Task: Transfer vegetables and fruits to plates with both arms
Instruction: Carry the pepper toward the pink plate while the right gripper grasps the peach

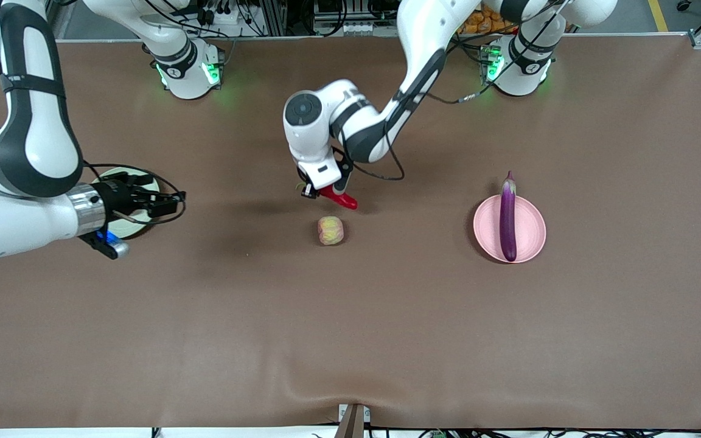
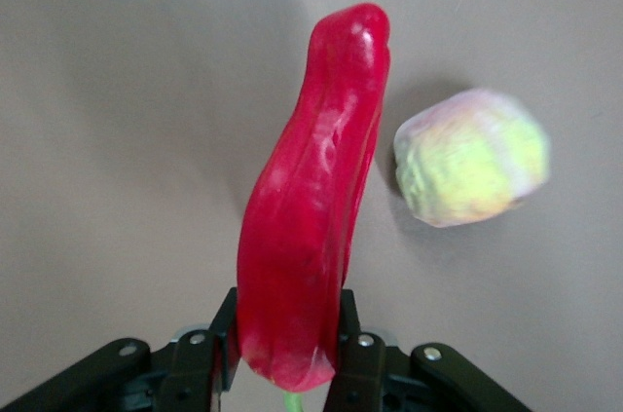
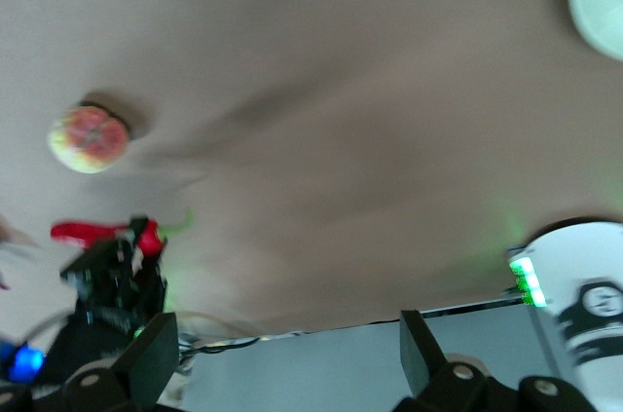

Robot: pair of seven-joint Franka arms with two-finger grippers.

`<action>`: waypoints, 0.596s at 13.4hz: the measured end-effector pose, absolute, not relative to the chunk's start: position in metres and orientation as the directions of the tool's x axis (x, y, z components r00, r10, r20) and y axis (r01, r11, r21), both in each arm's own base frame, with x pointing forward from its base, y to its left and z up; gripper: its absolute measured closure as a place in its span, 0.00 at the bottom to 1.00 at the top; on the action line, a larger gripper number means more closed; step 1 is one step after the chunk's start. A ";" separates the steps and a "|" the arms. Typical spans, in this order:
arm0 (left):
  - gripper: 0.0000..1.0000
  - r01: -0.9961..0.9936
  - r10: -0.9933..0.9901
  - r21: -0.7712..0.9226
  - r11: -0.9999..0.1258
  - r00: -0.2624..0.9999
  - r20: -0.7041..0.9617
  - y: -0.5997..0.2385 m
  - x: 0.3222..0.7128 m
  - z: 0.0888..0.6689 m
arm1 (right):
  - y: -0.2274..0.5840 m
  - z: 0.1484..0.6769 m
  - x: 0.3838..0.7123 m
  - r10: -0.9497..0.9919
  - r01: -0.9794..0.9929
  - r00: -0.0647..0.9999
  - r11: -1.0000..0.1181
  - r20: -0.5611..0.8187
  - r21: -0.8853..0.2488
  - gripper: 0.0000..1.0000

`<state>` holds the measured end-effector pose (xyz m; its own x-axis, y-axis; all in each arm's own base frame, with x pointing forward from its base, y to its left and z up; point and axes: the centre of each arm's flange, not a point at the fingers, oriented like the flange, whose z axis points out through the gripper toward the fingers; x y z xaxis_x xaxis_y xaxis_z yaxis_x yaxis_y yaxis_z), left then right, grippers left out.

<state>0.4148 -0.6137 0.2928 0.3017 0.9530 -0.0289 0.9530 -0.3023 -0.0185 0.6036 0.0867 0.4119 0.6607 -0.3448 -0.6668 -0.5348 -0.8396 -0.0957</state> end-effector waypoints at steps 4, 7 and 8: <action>0.59 0.867 0.871 -0.105 -0.488 0.491 0.003 -0.552 0.458 0.357 | 0.168 0.398 0.607 -0.446 -0.594 0.649 -0.803 -0.616 -0.045 0.00; 0.59 0.763 0.780 -0.191 -0.618 0.625 -0.025 -0.471 0.523 0.342 | 0.234 0.369 0.603 -0.535 -0.648 0.636 -0.761 -0.556 -0.008 0.00; 0.59 0.718 0.744 -0.230 -0.657 0.666 -0.047 -0.442 0.540 0.335 | 0.258 0.358 0.600 -0.576 -0.677 0.620 -0.736 -0.533 0.009 0.00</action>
